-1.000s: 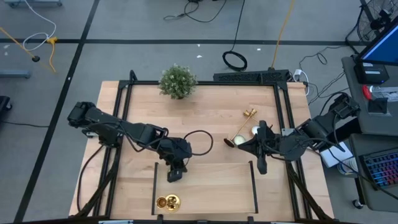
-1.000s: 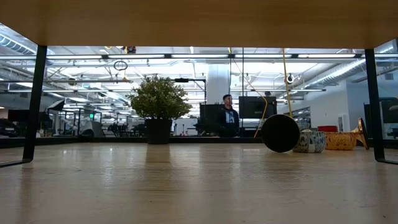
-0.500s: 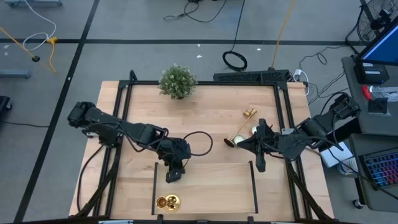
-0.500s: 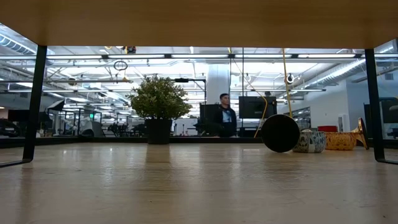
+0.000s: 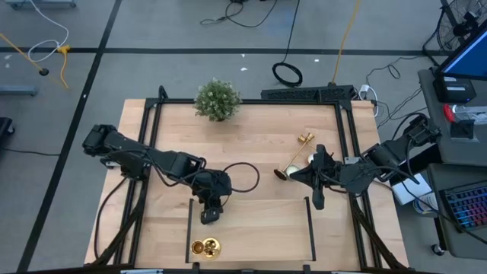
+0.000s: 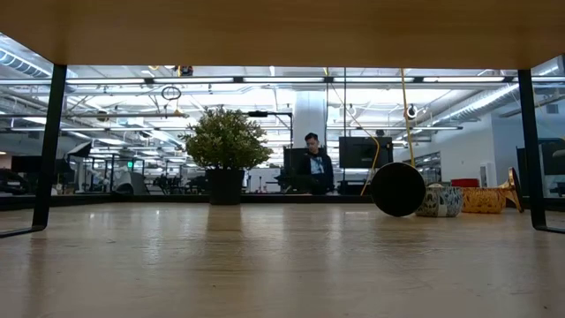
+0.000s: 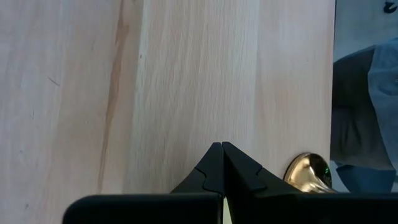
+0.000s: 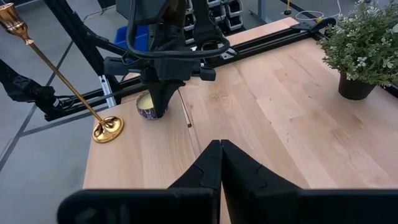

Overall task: Pick & Place candle stick holders
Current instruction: Put the black patterned scented candle on the shelf

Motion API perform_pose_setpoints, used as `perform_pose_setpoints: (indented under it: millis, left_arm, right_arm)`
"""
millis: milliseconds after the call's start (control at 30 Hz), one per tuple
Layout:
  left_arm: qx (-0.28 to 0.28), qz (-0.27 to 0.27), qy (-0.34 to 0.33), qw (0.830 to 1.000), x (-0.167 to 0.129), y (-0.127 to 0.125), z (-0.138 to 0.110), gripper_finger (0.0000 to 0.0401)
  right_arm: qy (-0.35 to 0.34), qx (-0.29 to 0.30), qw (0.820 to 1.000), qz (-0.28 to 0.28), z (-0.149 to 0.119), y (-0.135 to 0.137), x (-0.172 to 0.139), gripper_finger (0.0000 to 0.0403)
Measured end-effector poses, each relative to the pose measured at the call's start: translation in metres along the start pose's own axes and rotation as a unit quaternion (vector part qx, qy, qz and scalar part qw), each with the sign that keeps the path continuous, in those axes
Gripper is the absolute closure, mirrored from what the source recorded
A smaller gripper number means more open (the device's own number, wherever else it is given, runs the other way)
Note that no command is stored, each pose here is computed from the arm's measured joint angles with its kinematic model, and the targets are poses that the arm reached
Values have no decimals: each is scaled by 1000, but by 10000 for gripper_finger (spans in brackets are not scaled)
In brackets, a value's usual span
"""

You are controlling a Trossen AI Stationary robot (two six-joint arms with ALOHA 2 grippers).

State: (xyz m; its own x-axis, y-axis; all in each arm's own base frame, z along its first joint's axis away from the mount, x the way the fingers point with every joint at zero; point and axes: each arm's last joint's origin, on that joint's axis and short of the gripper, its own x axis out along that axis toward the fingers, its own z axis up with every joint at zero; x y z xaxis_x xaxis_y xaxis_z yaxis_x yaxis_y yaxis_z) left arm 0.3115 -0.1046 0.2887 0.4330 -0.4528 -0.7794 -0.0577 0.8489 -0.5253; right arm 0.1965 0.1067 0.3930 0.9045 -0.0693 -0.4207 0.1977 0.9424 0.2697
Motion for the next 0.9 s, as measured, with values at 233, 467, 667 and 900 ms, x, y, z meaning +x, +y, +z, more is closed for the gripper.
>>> perform_pose_setpoints:
  millis: [233, 467, 667, 900]
  left_arm:
    - [1, 1, -1, 1000, 0, 0, 0, 401]
    - [1, 3, -2, 1000, 0, 0, 0, 401]
    - [14, 3, -2, 1000, 0, 0, 0, 401]
    - [20, -1, 13, 1000, 1, -1, -3, 401]
  right_arm:
    - [0, 0, 1000, 0, 0, 0, 0, 403]
    - [-1, 4, 1000, -1, 0, 0, 0, 403]
    - [1, 15, 1000, 1, 0, 0, 0, 403]
    - [2, 27, 1000, 2, 0, 0, 0, 403]
